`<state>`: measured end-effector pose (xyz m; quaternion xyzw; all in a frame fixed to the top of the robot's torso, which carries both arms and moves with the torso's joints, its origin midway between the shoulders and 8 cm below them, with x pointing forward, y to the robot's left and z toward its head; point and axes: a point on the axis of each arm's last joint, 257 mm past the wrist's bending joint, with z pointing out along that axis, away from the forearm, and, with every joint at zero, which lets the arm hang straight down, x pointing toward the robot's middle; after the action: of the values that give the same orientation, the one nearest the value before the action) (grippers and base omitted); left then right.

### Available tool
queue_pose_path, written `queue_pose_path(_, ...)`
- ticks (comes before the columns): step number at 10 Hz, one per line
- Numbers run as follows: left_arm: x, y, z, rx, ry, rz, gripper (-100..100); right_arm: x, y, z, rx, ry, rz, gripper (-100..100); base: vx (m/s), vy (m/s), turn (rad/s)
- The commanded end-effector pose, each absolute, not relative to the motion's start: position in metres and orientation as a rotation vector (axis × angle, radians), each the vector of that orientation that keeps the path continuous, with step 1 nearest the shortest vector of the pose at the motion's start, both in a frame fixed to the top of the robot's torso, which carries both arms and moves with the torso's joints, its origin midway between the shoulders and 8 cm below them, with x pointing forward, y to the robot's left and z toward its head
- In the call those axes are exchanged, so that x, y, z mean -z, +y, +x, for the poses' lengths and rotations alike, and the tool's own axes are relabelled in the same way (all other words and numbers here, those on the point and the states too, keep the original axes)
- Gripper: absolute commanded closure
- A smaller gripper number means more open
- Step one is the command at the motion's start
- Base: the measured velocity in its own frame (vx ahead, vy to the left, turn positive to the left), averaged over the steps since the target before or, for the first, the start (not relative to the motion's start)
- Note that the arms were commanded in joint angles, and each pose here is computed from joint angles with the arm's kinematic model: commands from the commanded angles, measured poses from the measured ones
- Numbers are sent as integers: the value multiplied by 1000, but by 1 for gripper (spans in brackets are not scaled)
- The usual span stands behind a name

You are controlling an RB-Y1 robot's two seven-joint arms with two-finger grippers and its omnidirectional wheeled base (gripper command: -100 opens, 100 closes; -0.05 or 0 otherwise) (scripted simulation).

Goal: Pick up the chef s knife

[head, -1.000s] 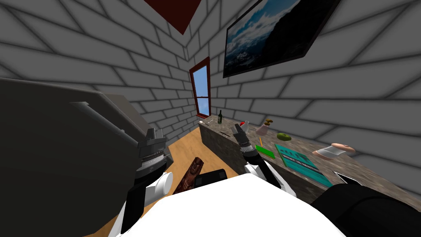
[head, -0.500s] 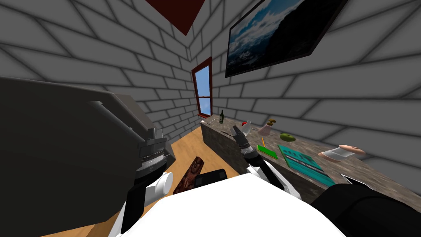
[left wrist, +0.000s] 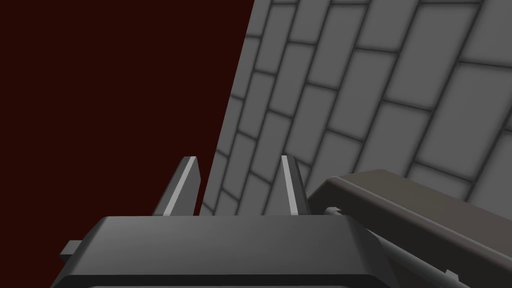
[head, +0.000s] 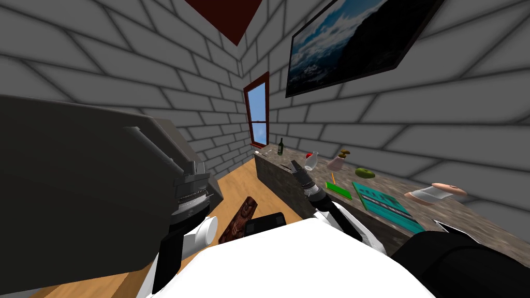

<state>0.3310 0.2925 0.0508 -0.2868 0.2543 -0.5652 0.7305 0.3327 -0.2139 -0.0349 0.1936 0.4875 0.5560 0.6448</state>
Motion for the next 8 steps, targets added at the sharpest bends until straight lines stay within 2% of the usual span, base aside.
queue_pose_path(1, -51, 293, 331, 1244, 560, -632, 0, 36, -214, 332, -1266, 1122, 435, -100, -10, 20, 48)
queue_pose_path(8, -51, 293, 331, 1244, 560, -632, 0, 48, -207, 329, -1267, 1192, 409, -100, -9, 22, 22)
